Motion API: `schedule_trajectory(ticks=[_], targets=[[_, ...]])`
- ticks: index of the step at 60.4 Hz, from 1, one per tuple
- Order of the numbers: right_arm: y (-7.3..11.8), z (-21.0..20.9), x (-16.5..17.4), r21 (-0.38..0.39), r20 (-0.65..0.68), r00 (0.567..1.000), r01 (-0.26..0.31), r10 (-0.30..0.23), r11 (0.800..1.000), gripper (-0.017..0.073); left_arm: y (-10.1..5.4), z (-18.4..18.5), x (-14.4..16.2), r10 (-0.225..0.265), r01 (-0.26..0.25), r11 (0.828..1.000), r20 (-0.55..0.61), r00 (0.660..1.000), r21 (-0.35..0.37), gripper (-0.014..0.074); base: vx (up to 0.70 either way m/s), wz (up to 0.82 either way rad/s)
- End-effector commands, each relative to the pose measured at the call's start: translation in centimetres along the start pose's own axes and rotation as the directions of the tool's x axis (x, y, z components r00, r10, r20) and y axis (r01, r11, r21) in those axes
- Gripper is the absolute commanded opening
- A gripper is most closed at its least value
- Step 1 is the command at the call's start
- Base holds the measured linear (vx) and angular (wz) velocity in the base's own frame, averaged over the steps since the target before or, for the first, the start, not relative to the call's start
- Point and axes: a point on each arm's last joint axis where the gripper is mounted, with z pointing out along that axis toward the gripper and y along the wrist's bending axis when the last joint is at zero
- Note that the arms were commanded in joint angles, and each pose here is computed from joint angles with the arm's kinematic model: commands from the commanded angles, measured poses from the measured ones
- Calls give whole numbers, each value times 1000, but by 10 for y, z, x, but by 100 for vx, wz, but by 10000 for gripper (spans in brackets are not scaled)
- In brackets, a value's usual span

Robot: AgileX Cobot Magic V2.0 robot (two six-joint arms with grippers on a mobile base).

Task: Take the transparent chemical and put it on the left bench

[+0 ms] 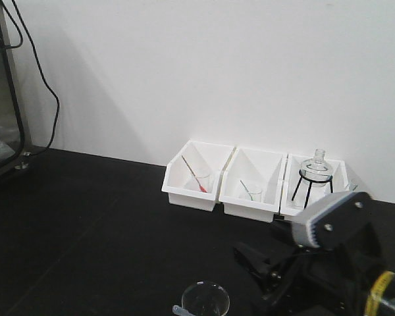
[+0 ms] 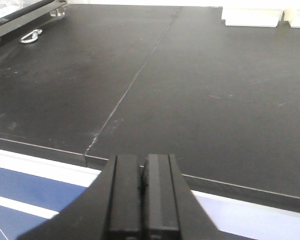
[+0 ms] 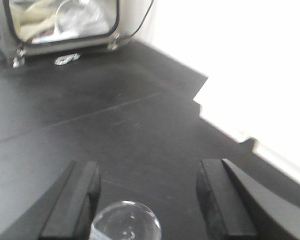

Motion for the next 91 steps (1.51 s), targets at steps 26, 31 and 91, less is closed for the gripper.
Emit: schedule_trajectory(ticks=[26, 31, 91], targets=[[0, -65, -25, 65, 153, 988, 17, -27, 998, 386, 0, -1, -3, -9, 9, 1000, 81, 997, -2, -3, 0, 0], [-8, -81, -24, 141, 122, 992, -22, 5, 990, 338, 0, -1, -3, -9, 9, 1000, 81, 997, -2, -3, 0, 0], [-6, -172, 159, 577, 162, 978, -202, 132, 791, -7, 0, -1, -3, -9, 9, 1000, 81, 997, -2, -3, 0, 0]])
